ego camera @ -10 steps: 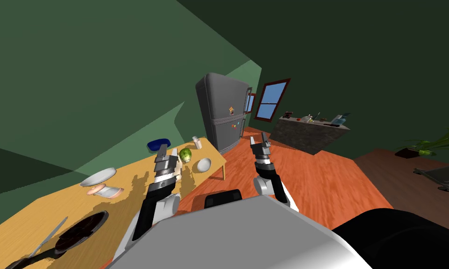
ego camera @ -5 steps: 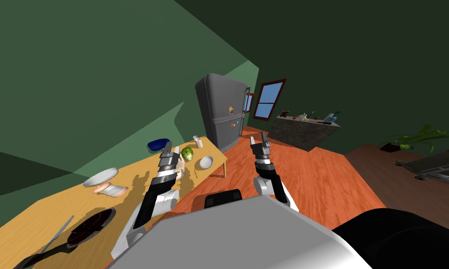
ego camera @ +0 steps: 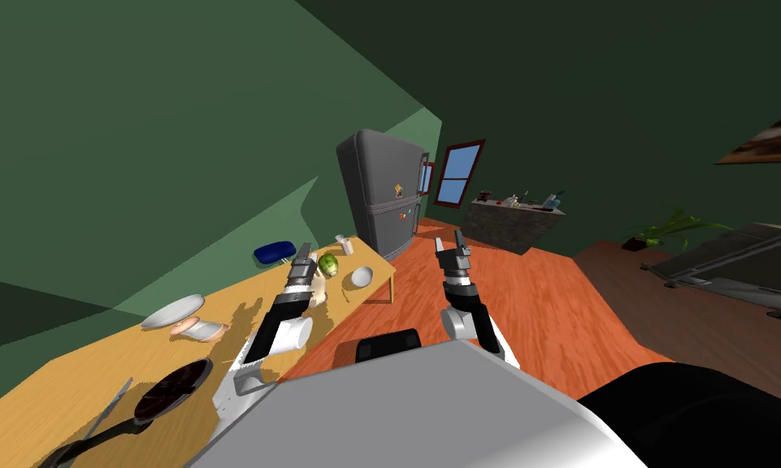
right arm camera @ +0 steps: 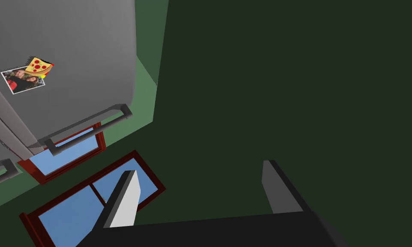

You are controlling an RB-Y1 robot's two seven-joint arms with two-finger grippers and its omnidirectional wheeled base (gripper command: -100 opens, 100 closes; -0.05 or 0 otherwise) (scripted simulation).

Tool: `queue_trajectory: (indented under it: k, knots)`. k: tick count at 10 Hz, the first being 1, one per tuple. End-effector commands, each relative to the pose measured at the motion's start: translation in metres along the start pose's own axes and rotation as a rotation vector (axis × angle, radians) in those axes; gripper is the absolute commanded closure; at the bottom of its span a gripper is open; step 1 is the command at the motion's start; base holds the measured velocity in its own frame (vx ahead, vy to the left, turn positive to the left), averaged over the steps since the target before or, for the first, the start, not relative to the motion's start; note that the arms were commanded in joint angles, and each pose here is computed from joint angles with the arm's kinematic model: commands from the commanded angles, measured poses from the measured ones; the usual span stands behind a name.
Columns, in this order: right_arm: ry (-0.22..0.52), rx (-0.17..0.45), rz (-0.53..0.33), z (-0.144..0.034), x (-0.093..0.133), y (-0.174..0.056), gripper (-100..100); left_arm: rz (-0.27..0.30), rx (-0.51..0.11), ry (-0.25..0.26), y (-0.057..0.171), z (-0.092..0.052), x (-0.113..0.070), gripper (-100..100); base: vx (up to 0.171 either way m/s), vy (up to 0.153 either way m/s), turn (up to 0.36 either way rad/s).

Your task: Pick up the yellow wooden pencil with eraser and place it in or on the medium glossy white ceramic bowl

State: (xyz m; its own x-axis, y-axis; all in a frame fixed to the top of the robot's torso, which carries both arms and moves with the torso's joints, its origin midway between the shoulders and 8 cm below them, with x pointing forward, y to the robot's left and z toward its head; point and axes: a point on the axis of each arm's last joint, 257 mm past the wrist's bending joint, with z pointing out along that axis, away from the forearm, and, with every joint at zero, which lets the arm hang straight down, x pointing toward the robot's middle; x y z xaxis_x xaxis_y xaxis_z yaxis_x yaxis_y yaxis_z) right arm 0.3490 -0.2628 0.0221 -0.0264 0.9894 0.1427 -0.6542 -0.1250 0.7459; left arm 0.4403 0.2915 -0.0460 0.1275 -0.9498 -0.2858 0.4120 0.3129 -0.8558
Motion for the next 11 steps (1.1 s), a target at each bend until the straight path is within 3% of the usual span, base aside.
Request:
queue_trajectory:
  k: [1,6,11]
  knots:
    - [0.000,0.000,0.000,0.000,0.000,0.000,0,0.013,-0.026,0.009,0.013,0.003,0.002,-100,-0.071,0.061,-0.049]
    - [0.000,0.000,0.000,0.000,0.000,0.000,0,0.082,-0.168,0.070,0.072,0.028,0.011,-100,-0.065,0.050,-0.109]
    - [0.000,0.000,0.000,0.000,0.000,0.000,0,0.121,-0.317,0.119,0.130,0.030,0.016,-100,-0.056,0.041,-0.081]
